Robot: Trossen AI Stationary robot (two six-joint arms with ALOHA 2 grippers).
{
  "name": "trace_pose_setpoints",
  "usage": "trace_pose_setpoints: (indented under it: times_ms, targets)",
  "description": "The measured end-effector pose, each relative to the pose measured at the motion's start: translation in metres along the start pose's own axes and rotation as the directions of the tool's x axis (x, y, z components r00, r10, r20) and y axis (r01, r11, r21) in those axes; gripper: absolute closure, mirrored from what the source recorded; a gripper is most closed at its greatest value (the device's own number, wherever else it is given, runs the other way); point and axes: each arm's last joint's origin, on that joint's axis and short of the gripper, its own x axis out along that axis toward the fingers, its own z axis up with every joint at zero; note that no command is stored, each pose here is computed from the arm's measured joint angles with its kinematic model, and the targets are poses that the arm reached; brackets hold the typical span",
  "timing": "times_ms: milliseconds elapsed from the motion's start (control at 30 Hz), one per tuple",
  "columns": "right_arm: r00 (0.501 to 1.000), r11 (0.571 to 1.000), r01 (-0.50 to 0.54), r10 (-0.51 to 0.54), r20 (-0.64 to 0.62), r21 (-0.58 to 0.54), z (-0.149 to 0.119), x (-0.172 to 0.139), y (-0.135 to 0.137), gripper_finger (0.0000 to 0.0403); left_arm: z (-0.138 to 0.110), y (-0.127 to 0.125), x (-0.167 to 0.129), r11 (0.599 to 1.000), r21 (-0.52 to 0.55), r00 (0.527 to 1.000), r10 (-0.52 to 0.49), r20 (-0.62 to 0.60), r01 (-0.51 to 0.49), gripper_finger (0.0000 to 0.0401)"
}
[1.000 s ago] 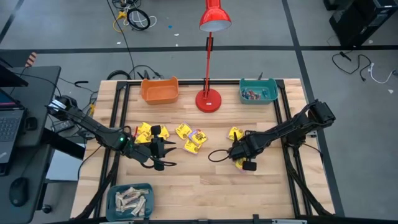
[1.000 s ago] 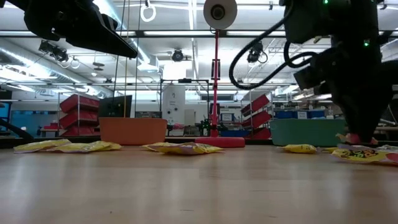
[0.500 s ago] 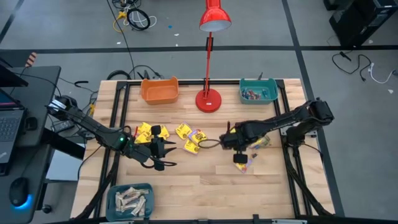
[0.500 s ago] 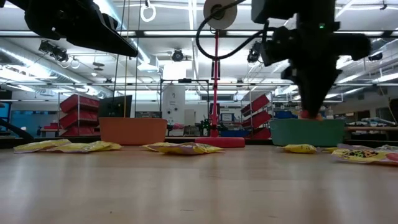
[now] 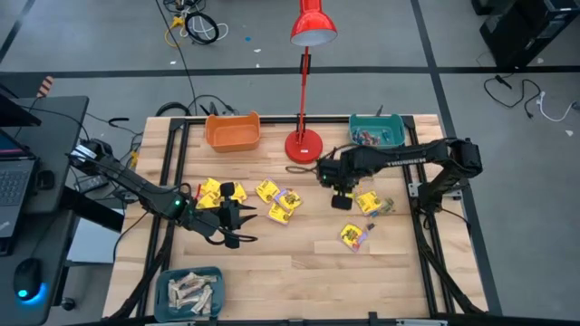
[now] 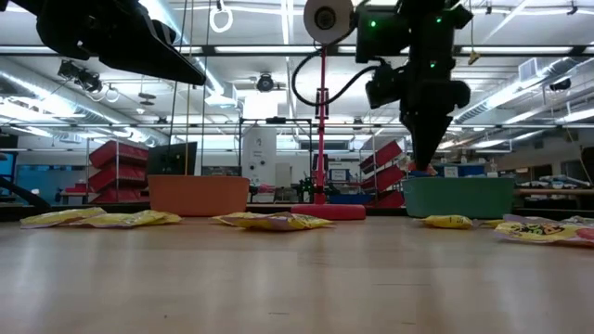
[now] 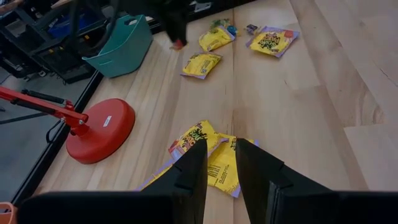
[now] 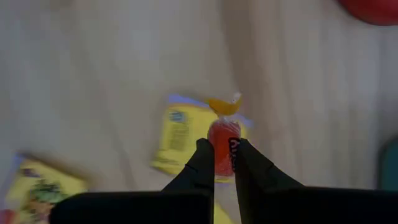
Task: Sort candy
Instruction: Put the small red candy into the green bin
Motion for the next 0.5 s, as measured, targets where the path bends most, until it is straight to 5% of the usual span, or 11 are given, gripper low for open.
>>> trace_pose_setpoints:
  times_ms: [500]
  targets:
    - [0.997, 0.994, 0.049, -0.043, -0.06, 0.101, -0.007, 0.007, -0.091, 0.038, 0.0, 0.0, 0.0, 1.0, 0.001, 1.0, 0.0, 0.0, 0.0, 0.0313]
